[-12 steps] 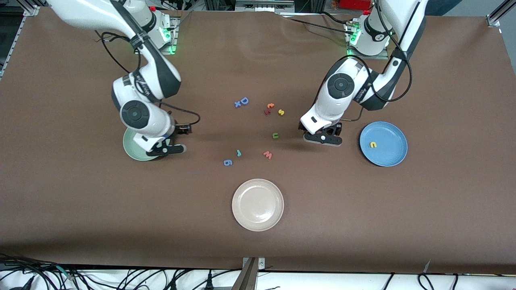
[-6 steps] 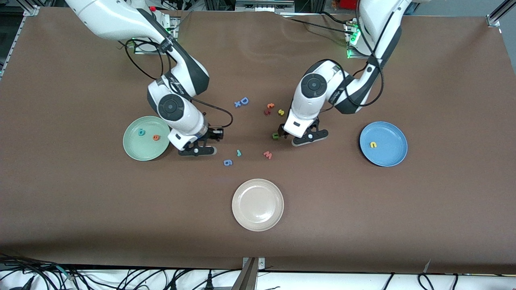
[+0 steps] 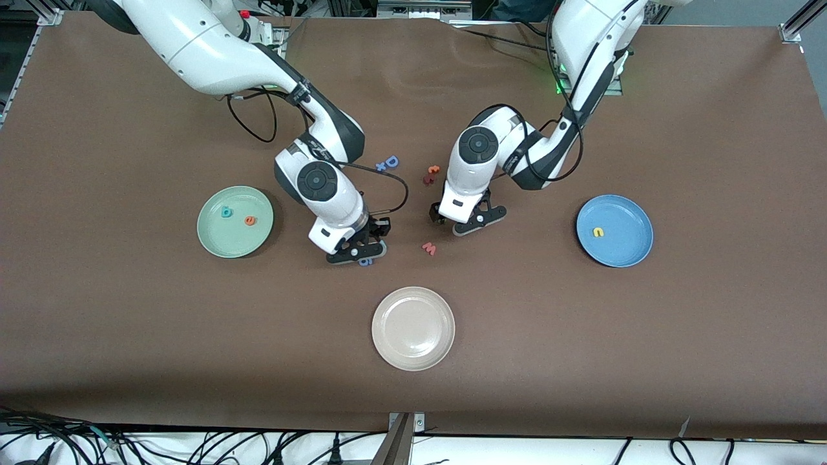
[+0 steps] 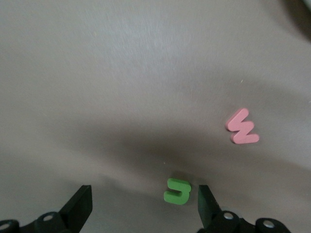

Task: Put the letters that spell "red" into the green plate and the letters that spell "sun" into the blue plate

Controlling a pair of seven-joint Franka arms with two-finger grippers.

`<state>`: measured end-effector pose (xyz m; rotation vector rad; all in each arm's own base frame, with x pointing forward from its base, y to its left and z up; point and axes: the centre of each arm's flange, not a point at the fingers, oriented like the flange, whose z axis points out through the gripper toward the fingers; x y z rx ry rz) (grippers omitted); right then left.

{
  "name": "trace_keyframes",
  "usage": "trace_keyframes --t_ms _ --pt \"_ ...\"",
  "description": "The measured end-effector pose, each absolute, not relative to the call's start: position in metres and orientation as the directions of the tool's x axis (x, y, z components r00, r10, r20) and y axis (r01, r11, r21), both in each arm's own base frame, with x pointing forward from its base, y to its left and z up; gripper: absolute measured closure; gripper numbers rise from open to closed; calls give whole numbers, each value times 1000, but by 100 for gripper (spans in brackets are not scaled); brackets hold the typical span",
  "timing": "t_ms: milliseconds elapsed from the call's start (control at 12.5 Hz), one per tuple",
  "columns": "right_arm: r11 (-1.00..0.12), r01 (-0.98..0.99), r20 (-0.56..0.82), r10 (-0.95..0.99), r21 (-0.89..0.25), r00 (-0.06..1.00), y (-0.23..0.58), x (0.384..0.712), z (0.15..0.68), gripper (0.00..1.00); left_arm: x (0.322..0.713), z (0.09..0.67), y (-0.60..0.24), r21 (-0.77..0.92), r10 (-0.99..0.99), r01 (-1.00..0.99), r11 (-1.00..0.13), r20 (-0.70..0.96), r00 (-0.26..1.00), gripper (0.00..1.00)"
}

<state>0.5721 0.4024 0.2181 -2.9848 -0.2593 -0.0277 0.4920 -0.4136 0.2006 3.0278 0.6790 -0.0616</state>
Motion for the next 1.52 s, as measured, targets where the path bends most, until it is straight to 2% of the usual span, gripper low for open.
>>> trace_keyframes --t_ms 160,561,1203,1363,1523 --pt "-971 184 44 179 -153 983 404 573 212 64 489 193 -422 28 426 428 -903 -50 903 7" --pt "-957 219 78 208 -188 975 407 574 194 64 480 179 -432 -4 348 348 -937 -5 937 6" --pt "-946 281 85 270 -163 959 418 563 177 65 472 173 -438 -15 320 320 -947 0 947 6" --pt "-945 290 92 278 -154 956 416 563 176 78 469 171 -441 -18 314 314 -949 -3 949 6" --pt "-941 305 103 293 -144 951 417 563 177 86 468 170 -445 -16 309 309 -951 -3 951 6"
